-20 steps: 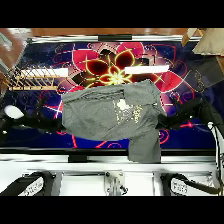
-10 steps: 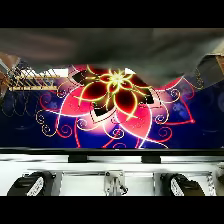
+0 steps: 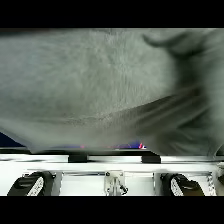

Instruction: Fold the shirts.

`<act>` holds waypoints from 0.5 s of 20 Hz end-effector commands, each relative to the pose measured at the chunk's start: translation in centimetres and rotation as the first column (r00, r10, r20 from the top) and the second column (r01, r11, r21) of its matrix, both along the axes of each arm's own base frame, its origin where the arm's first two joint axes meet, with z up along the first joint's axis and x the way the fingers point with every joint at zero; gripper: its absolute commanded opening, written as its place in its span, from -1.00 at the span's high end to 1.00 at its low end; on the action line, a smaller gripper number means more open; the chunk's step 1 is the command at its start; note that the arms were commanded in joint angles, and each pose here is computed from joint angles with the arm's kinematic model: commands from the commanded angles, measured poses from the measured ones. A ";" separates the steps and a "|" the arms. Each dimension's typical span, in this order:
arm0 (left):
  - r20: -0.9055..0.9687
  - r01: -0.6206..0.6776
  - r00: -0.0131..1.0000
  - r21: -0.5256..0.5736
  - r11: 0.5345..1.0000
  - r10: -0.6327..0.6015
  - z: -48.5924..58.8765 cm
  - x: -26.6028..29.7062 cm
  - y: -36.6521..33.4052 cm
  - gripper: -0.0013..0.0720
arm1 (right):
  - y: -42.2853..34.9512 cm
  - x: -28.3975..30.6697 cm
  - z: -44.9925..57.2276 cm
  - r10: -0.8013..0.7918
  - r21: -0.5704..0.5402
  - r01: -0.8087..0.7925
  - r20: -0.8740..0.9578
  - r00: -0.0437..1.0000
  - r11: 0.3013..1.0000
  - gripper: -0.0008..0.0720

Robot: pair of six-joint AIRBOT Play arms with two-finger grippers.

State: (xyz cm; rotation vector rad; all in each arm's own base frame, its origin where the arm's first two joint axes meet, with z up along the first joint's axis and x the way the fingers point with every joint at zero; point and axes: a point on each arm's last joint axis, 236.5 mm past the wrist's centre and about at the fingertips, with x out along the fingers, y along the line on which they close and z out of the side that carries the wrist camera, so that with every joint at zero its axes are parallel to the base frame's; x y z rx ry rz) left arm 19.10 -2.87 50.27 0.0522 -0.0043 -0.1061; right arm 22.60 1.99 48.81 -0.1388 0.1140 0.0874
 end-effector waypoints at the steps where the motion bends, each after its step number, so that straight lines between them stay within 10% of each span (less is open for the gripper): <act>1: -0.283 -0.031 0.958 0.013 0.999 0.034 -8.5 6.5 1.4 0.89 | -1.2 5.2 -10.3 0.000 0.041 0.019 -0.425 0.905 0.999 0.78; 6: -0.747 -0.041 0.665 -0.022 0.999 0.011 -30.6 18.0 2.4 0.89 | 0.1 15.4 -31.3 0.181 0.227 0.032 -0.848 0.498 0.973 0.78; 10: -0.844 -0.069 0.528 -0.155 0.986 -0.096 -42.3 25.7 0.8 0.89 | 3.1 23.9 -44.4 0.276 0.348 0.103 -0.862 0.424 0.932 0.78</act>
